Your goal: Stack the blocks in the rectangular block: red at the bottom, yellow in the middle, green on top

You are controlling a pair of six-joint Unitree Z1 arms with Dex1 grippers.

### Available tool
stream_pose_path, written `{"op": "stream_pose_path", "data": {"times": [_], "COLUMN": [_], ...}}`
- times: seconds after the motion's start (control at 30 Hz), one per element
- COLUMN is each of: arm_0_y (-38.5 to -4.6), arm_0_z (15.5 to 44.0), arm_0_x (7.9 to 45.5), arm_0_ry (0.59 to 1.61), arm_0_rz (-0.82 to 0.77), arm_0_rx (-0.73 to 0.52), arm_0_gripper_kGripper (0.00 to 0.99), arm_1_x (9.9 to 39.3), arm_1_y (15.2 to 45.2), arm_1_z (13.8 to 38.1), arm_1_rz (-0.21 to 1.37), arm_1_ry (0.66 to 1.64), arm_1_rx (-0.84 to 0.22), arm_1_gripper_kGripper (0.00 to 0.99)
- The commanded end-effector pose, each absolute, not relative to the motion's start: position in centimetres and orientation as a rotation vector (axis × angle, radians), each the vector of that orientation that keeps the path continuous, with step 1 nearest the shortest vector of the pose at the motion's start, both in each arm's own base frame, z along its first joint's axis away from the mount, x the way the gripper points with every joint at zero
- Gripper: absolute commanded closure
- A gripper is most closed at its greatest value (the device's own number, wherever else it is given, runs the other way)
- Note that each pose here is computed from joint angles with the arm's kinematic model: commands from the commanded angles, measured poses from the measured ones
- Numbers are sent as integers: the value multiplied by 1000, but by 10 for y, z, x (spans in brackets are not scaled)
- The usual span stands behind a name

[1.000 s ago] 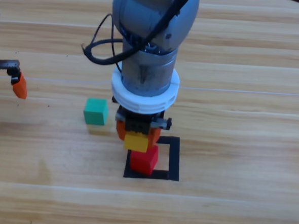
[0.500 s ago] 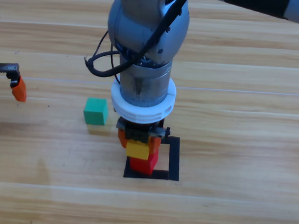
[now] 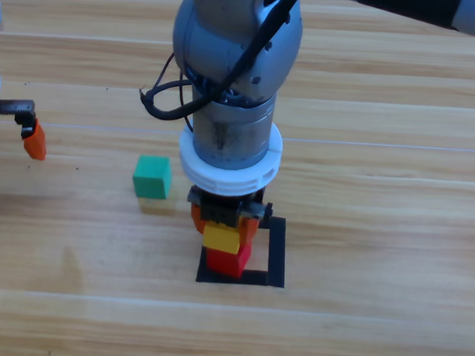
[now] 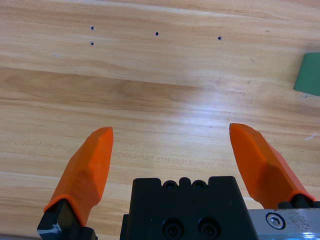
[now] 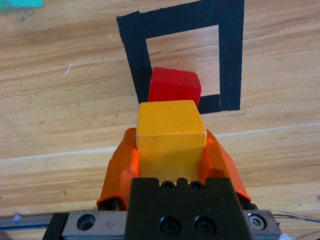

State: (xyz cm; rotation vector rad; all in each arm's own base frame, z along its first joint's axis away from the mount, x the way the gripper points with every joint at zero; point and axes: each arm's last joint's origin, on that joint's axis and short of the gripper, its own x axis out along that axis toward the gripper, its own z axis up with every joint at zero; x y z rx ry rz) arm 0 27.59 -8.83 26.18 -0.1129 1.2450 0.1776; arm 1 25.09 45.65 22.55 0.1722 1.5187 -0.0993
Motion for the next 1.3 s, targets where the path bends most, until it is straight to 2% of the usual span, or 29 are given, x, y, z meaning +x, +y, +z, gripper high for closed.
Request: {"op": "stream_pose_path", "data": {"times": [0.03,0.1,0.13,1.0,1.07,1.13,1.2,1.23,1.3], "arm_0_y": [-88,-88,-88,-90,-90,-90,-91,-91,-91], "arm_0_z": [248,248,248,244,244,243,242,241,240], "arm_0_x": [278,278,278,282,283,284,284,285,286], "arm_0_ry": [1289,1288,1289,1294,1292,1294,1296,1298,1298], "arm_0_rz": [183,181,180,184,184,184,185,185,185], "arm_0_rx": [-97,-97,-95,-91,-92,-91,-90,-89,-89], "arm_0_gripper_kGripper": [0,0,0,0,0,0,0,0,0], "arm_1_x": [266,267,267,278,279,281,282,282,282], "arm_1_y": [455,455,456,453,454,453,453,452,451], "arm_1_z": [189,187,187,171,169,167,166,169,179], "arm_1_rz": [-190,-195,-195,-225,-225,-225,-219,-215,-200], "arm_1_ry": [1526,1527,1528,1537,1538,1543,1545,1542,1528], "arm_1_rx": [137,137,138,135,133,133,128,129,139], "arm_1_gripper_kGripper": [967,944,898,890,783,567,100,2,0]}}
